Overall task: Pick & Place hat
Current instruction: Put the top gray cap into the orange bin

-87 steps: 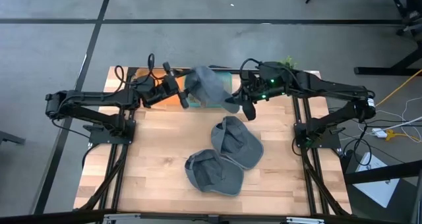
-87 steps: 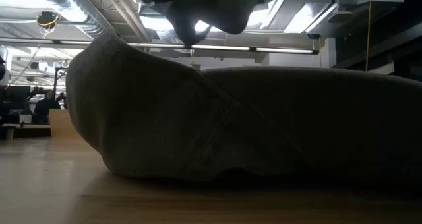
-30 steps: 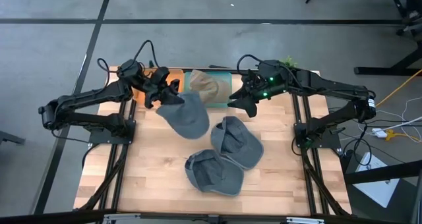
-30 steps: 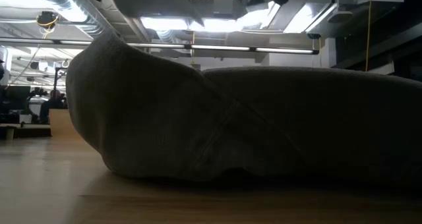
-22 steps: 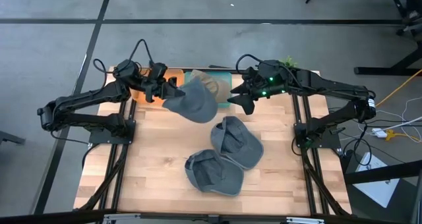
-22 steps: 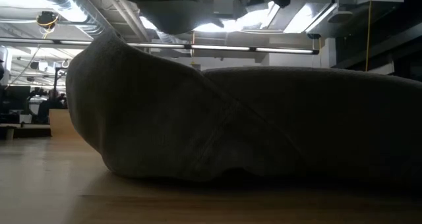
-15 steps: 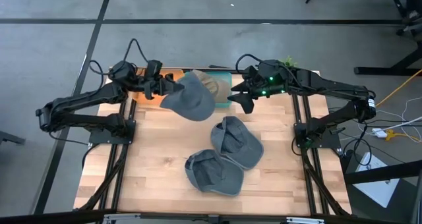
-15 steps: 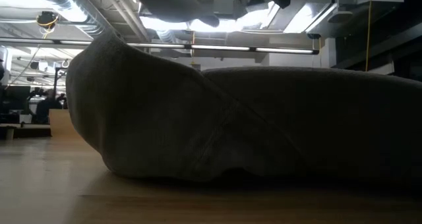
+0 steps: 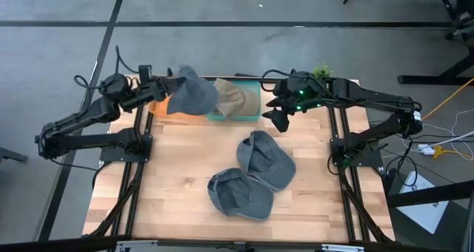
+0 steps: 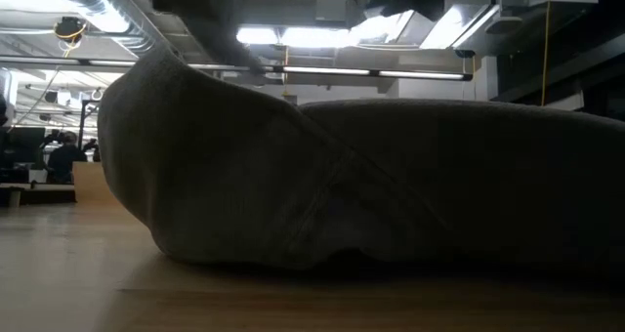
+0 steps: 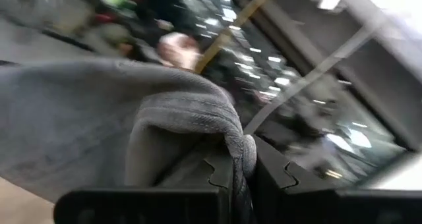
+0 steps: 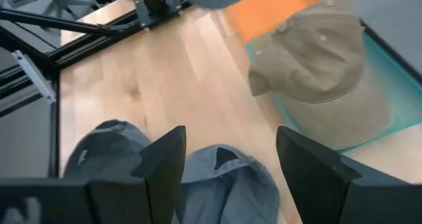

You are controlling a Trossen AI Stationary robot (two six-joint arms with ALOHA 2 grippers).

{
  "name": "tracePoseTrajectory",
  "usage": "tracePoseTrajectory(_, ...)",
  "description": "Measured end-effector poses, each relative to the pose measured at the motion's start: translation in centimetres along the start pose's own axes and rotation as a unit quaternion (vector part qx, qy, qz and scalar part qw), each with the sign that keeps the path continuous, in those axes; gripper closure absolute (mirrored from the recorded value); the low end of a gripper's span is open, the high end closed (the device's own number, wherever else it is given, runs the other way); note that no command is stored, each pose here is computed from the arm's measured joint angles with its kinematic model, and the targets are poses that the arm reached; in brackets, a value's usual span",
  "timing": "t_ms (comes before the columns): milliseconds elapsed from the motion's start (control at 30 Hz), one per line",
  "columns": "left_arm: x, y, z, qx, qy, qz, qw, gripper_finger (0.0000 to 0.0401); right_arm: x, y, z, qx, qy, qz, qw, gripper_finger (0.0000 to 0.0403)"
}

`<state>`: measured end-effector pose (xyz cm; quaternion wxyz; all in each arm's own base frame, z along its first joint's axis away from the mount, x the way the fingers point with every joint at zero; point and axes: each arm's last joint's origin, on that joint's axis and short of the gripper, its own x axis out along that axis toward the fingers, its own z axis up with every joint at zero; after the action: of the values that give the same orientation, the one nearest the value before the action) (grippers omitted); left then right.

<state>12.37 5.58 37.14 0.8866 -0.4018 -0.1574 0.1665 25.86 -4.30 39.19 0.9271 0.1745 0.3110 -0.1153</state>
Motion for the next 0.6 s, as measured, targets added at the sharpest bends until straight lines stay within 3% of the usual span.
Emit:
tracePoseTrajectory(300,-1.2,1.4,-0.2,0.073,-0.042,0.136,0.987,0.038,0.0,-0.1,0.0,-0.012,-0.005,-0.019,1.0,0.017)
tracePoseTrajectory(600,-1.6,2.0,0.3,0.123,-0.086,0.209,0.966,0.0379,0.0,-0.4,0.1,-0.033,-0.014,-0.057,0.998,0.017)
